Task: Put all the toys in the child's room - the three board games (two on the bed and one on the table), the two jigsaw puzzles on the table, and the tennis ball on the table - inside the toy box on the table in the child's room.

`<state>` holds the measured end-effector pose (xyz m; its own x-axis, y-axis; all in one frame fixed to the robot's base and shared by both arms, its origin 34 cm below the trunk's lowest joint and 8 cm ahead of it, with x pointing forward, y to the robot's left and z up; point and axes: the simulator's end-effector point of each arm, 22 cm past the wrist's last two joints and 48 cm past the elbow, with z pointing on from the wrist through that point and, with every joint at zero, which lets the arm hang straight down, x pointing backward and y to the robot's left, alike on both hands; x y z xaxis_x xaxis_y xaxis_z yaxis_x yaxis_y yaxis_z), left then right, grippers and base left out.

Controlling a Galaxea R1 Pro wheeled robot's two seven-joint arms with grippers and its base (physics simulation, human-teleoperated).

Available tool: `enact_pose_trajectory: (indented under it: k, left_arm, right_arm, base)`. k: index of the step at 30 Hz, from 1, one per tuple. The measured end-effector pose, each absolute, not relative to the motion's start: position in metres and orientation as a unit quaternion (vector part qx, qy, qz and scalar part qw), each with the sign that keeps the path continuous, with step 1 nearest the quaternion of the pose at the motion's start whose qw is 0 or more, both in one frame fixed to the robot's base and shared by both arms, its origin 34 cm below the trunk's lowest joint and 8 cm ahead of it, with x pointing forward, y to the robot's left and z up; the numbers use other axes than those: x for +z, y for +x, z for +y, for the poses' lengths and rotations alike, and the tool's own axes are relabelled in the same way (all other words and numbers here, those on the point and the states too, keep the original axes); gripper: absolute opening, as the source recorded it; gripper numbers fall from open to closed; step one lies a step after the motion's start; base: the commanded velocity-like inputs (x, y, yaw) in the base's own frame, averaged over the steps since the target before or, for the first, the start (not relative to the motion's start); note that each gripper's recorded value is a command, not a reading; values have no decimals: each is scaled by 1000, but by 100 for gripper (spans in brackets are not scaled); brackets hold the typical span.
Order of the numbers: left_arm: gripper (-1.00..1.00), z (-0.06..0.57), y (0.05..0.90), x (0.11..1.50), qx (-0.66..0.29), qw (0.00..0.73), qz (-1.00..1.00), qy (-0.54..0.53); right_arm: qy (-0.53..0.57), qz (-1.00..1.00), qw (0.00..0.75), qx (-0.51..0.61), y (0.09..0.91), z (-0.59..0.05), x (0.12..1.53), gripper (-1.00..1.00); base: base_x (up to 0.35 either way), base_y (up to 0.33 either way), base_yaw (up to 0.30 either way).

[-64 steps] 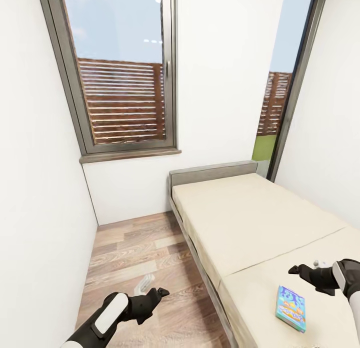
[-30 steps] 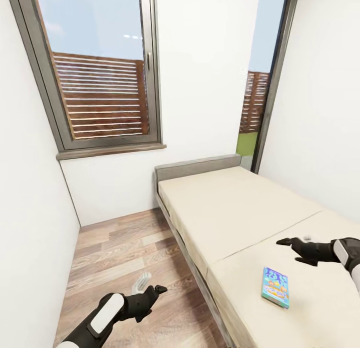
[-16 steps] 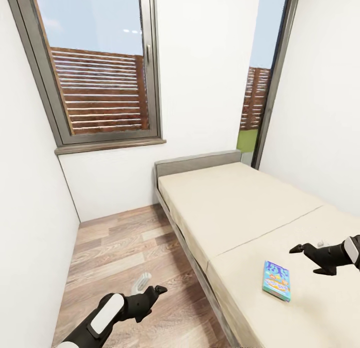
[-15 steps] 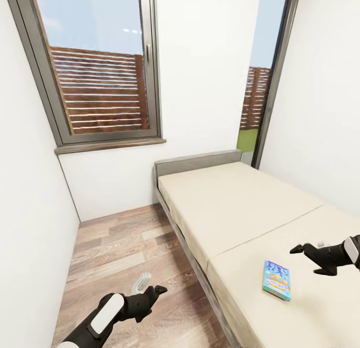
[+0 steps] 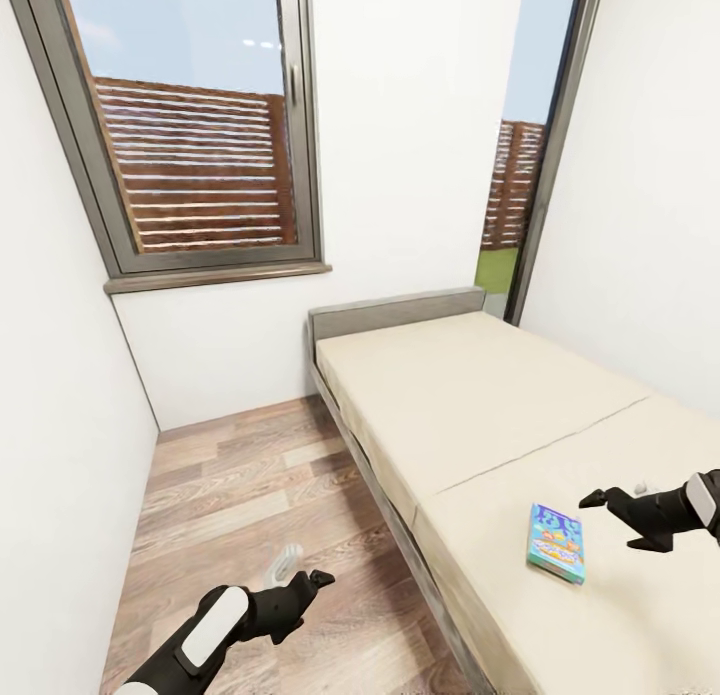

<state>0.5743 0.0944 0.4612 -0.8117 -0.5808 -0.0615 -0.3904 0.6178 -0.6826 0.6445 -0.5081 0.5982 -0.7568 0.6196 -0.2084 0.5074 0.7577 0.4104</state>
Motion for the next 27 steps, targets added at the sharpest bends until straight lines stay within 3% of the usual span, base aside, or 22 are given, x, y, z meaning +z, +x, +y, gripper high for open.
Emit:
enact_pose_trajectory:
  k: [17,27]
  left_arm:
    - [100,98,565,432,-331,138,890,-282]
    - [100,98,559,423,-329,135,890,-286]
  right_arm:
    - [307,923,161,168,644,-505,573,100]
    - [289,922,211,149,665,-513,568,100]
  base:
    - [0,0,0]
    - [0,0,0]
